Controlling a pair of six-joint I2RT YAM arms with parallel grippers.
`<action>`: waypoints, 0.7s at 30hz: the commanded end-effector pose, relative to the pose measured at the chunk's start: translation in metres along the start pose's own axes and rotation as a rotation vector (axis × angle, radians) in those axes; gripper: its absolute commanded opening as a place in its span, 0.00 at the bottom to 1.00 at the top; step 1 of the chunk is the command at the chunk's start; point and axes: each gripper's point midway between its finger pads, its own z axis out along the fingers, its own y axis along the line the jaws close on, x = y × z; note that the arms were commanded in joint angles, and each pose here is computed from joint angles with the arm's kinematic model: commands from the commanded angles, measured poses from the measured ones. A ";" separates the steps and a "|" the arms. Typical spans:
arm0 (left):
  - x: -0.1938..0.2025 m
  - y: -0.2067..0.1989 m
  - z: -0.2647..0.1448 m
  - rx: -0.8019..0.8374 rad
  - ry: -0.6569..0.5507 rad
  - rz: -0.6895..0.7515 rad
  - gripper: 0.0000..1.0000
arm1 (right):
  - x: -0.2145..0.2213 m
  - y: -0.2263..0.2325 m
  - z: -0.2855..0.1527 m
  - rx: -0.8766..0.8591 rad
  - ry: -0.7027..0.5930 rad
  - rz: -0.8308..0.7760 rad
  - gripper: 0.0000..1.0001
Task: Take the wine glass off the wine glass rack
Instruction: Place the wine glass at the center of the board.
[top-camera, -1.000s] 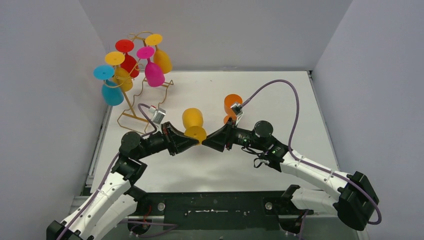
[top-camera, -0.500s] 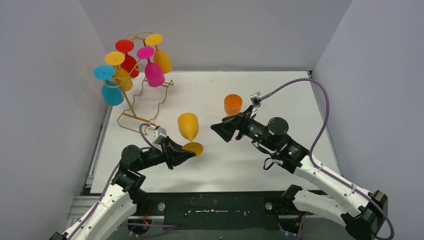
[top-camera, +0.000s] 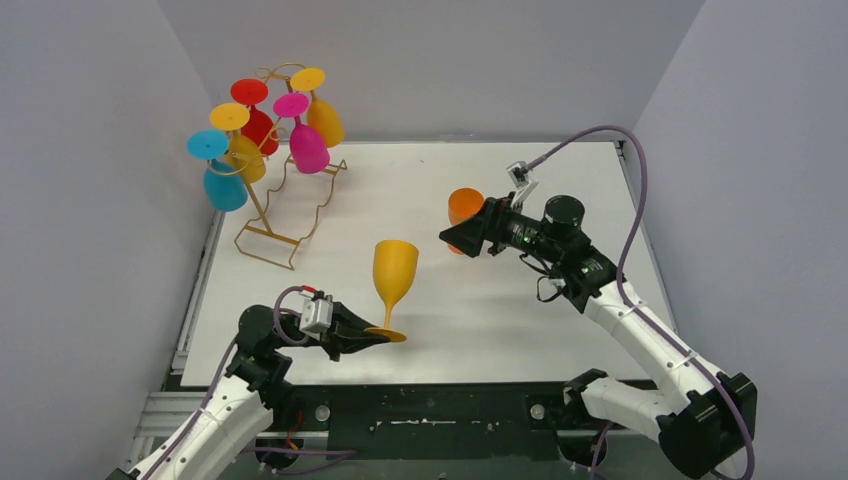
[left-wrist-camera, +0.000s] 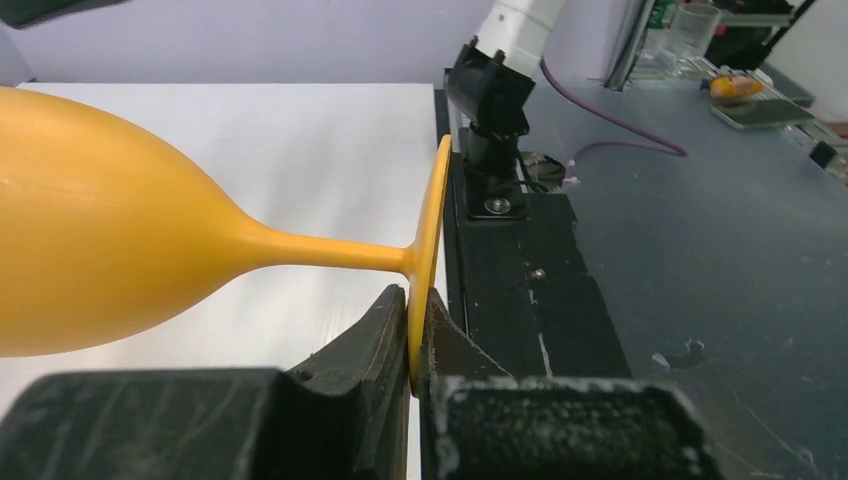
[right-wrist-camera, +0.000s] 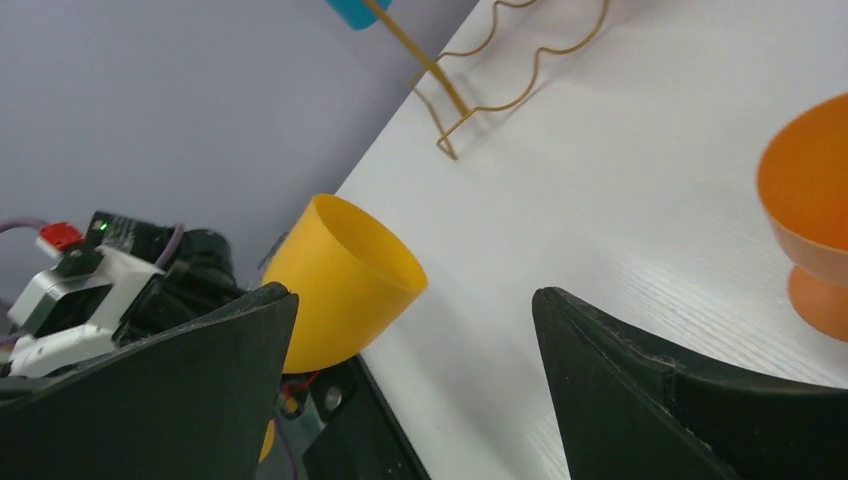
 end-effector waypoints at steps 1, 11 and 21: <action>-0.008 -0.022 0.001 0.181 0.009 0.147 0.00 | -0.010 0.051 -0.009 -0.303 0.136 -0.047 0.91; 0.003 -0.017 0.006 0.283 0.066 0.177 0.00 | 0.008 0.051 0.004 -0.394 0.328 0.052 0.78; 0.010 -0.025 0.001 0.322 0.086 0.167 0.00 | 0.040 0.071 0.018 -0.526 0.485 0.135 0.56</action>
